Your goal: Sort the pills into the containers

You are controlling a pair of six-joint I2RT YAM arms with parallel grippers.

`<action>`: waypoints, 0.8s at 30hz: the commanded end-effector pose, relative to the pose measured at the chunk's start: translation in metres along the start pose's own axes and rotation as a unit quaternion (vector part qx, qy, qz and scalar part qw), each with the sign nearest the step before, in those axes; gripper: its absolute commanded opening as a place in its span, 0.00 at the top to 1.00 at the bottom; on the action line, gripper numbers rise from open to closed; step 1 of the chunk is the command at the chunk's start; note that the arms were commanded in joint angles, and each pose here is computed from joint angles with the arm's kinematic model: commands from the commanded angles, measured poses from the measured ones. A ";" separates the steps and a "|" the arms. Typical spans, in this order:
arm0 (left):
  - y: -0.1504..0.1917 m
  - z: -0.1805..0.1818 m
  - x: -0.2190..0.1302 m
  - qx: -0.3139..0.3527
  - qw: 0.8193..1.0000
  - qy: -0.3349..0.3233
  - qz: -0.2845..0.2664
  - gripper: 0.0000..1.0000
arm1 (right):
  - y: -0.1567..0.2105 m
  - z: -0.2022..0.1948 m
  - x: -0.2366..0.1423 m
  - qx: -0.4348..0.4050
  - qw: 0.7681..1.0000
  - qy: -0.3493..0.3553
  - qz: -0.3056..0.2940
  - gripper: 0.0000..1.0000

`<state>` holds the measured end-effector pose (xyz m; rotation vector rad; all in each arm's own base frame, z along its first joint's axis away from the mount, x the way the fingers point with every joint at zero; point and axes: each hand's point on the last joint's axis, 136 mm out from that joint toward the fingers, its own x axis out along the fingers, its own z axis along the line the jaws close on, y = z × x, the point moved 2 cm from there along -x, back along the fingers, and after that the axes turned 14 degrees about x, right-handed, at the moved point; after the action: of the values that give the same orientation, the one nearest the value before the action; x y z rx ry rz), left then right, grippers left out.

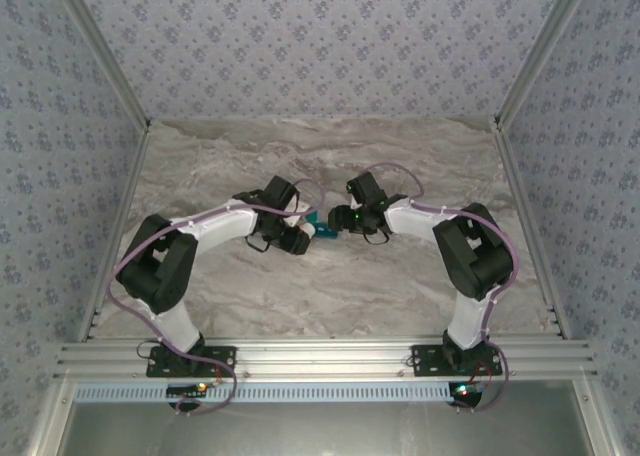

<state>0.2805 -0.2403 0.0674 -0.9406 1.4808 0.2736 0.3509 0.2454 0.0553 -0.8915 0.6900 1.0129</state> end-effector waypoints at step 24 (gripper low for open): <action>-0.012 0.004 -0.011 0.007 0.999 -0.024 0.040 1.00 | 0.008 -0.003 0.010 0.014 1.000 0.004 0.011 0.34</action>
<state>0.2891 -0.2401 0.0726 -0.8847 1.4826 0.3496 0.3509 0.2470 0.0523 -0.8765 0.6987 1.0084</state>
